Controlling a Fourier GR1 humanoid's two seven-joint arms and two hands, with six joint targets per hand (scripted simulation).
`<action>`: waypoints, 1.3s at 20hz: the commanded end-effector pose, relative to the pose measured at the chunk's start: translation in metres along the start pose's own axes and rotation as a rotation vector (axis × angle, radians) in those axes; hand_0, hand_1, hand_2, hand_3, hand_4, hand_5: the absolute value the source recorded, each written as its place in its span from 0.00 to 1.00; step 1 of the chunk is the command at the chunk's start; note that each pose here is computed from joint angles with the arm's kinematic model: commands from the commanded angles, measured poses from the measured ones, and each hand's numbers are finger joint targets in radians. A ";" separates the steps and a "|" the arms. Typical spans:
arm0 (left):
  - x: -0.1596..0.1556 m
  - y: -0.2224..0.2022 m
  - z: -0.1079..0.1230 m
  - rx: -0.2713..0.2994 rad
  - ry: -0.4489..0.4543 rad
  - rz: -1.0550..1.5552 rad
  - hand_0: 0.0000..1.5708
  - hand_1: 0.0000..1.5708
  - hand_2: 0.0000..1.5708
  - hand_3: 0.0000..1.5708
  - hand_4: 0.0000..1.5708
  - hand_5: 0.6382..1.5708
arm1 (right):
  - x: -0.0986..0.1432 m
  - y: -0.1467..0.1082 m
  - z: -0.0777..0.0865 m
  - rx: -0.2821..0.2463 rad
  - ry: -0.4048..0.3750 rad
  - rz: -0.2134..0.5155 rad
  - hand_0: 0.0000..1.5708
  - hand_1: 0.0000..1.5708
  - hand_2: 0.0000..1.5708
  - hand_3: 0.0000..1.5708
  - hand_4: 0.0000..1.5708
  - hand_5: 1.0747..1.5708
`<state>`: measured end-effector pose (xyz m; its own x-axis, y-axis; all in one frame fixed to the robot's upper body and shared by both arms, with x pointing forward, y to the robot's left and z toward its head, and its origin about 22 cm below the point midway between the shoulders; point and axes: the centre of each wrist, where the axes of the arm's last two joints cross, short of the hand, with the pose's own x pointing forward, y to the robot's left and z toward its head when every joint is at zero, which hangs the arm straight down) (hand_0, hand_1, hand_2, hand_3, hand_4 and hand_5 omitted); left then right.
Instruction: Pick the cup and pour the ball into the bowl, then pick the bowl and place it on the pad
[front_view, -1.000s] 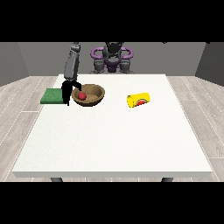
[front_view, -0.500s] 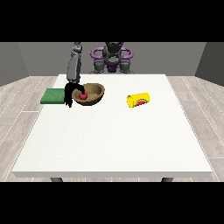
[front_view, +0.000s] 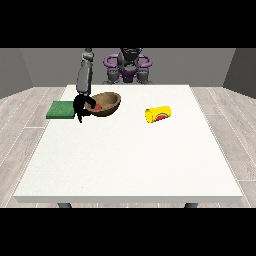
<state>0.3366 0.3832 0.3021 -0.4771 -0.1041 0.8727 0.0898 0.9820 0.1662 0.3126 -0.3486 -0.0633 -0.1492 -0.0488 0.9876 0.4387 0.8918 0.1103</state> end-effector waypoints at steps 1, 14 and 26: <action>-0.005 0.005 0.003 -0.001 0.028 0.001 0.00 0.00 0.00 0.00 0.74 0.95 | 0.007 -0.064 -0.001 -0.125 0.239 0.250 1.00 1.00 1.00 0.82 0.63 0.94; -0.058 0.035 0.035 0.082 0.169 0.010 0.00 0.00 0.00 0.00 0.77 0.97 | 0.121 -0.102 -0.064 -0.082 0.298 0.439 1.00 1.00 1.00 0.46 0.67 0.98; -0.074 0.097 0.088 0.190 0.119 -0.018 0.00 0.00 0.00 0.00 0.77 0.98 | 0.174 -0.114 -0.086 -0.005 0.242 0.400 1.00 1.00 1.00 0.29 0.71 0.99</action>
<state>0.3182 0.4712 0.2262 -0.3532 -0.1286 0.9267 -0.0792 0.9911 0.1073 0.3123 -0.4974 0.0979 0.2660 0.1788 0.9472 0.4469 0.8478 -0.2855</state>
